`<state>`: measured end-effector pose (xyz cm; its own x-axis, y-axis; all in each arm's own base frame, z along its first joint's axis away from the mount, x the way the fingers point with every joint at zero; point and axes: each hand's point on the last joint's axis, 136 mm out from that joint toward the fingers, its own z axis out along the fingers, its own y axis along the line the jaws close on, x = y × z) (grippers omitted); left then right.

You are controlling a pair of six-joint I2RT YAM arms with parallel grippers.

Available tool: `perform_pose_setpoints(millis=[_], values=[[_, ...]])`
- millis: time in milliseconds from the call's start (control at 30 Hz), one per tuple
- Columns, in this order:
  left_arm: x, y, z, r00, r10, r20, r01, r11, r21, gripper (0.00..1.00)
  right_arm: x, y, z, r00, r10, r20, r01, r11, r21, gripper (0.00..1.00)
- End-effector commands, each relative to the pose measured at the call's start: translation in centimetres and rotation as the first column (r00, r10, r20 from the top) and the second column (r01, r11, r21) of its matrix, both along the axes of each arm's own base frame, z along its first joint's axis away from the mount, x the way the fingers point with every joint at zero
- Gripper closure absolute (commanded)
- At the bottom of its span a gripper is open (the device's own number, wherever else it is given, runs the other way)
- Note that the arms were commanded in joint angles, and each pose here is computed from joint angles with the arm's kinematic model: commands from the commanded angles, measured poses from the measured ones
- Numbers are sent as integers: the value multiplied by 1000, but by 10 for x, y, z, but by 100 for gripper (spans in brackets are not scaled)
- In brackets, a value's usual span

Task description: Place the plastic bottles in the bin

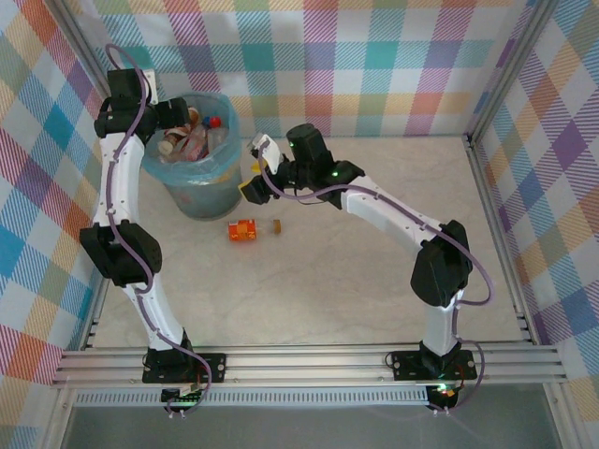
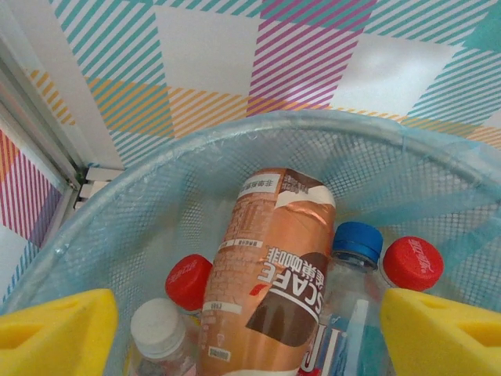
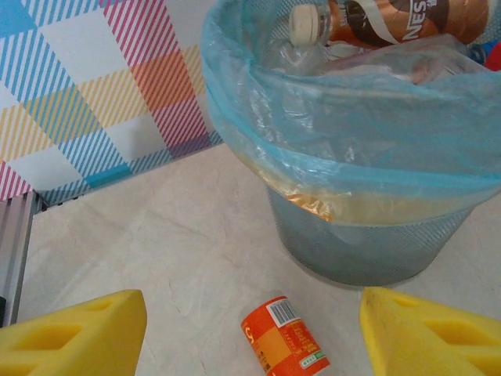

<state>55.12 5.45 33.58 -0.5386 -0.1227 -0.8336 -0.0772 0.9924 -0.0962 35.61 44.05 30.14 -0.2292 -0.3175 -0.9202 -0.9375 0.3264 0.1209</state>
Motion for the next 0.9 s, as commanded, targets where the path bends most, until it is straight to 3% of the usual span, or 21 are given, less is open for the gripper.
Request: perform_pose_setpoints(millis=[0, 167, 433, 567, 700, 867], values=[[4, -1, 1, 1000, -23, -8, 23, 1000, -3, 20, 3, 0, 12, 1000, 22, 13, -22, 999, 27, 29], [9, -3, -25, 995, -21, -96, 17, 999, -44, 38, 5, -2, 10, 1000, 22, 6, -22, 999, 23, 30], [14, -11, -66, 980, -35, -195, 11, 992, -122, 56, 1, -4, 7, 999, 32, -5, -32, 999, 11, 31], [13, -11, -81, 971, -32, -237, -2, 990, -140, 55, -1, -6, 8, 999, 35, -12, -35, 999, 13, 31], [13, -13, -66, 979, -37, -200, 6, 989, -150, 52, -4, -8, 12, 999, 36, -8, -36, 999, 15, 32], [5, -14, -20, 994, -26, -106, 11, 989, -148, 31, -9, -12, 24, 1000, 29, -11, -29, 999, 33, 31]])
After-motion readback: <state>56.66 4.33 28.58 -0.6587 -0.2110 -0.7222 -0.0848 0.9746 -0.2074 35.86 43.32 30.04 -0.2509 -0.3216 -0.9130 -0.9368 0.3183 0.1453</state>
